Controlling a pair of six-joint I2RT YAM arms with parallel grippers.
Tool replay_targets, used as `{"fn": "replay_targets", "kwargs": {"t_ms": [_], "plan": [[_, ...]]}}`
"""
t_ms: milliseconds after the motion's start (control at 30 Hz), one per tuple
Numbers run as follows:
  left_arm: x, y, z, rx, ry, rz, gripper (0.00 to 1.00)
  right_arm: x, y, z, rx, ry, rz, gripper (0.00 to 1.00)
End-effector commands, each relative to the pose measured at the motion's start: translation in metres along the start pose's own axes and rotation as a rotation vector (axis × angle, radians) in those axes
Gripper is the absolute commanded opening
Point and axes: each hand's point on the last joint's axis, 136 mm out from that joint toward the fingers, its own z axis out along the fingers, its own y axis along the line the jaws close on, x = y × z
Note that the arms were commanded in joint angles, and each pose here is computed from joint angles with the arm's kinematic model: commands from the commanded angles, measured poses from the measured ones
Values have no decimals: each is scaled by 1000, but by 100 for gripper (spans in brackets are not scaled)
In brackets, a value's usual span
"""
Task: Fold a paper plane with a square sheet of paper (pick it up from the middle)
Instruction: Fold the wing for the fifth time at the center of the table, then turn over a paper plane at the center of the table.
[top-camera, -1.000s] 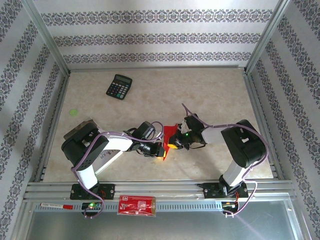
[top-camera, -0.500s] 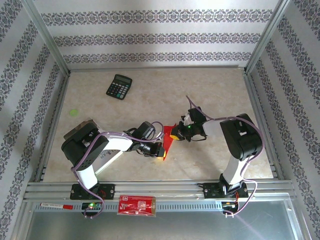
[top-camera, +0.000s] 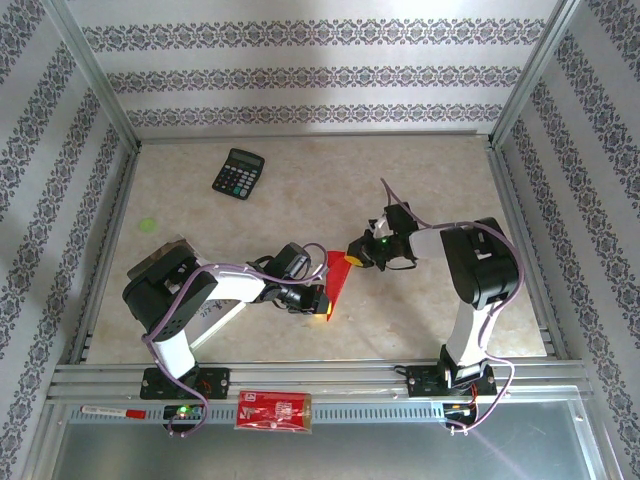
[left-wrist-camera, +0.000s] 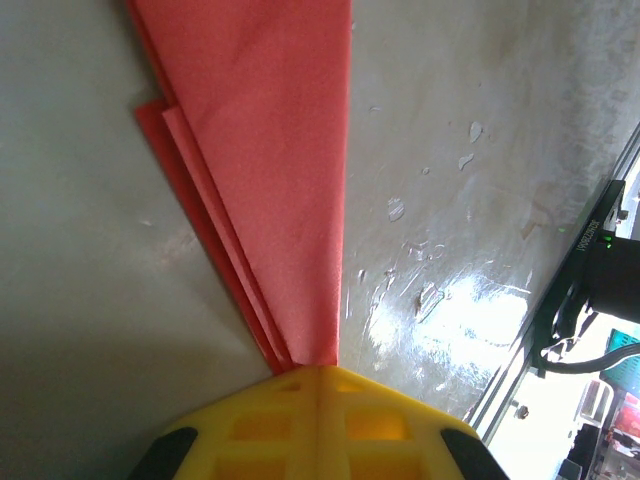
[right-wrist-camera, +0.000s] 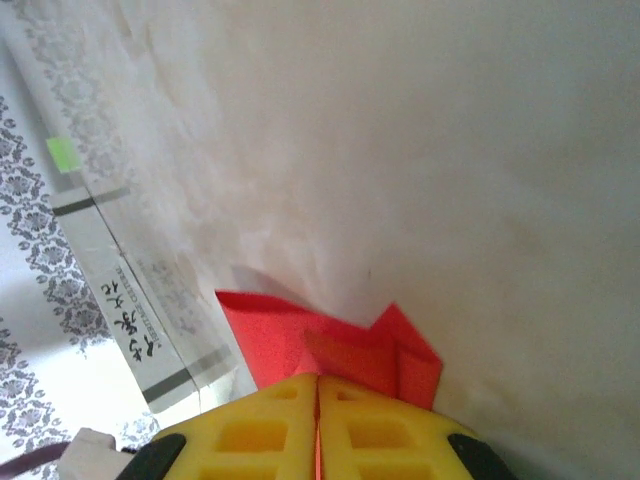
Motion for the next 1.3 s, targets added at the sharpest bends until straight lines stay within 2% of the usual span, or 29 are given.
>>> {"fn": "replay_targets", "kwargs": {"t_ms": [0, 300, 467, 567, 667, 800, 967, 1067, 1100, 1167, 1267], "plan": [[70, 102, 3, -374, 158, -147, 0, -48, -24, -9, 108, -175, -24, 9], [63, 90, 6, -341, 140, -145, 0, -72, -33, -13, 130, -209, 3, 9], [28, 51, 5, -257, 65, -109, 0, -80, -5, -30, 85, -242, -67, 10], [-3, 17, -1, -195, 0, -59, 5, -74, 11, -47, 82, -267, -120, 12], [-28, -14, -15, -153, -66, -7, 15, -55, 13, -58, 116, -261, -150, 13], [-52, -32, -43, -105, -175, -2, 28, -18, 7, -66, 218, -256, -216, 18], [-78, -5, -83, -114, -315, -91, 34, 26, 11, -60, 352, -265, -314, 31], [-91, 9, -90, -94, -328, -150, 34, 36, 17, -53, 431, -293, -365, 40], [-96, 12, -91, -85, -330, -164, 34, 40, 17, -50, 462, -300, -370, 48], [-102, 17, -94, -78, -336, -182, 34, 46, 19, -44, 518, -325, -400, 56], [-103, 28, -101, -93, -359, -199, 34, 53, 17, -37, 645, -345, -444, 77]]}}
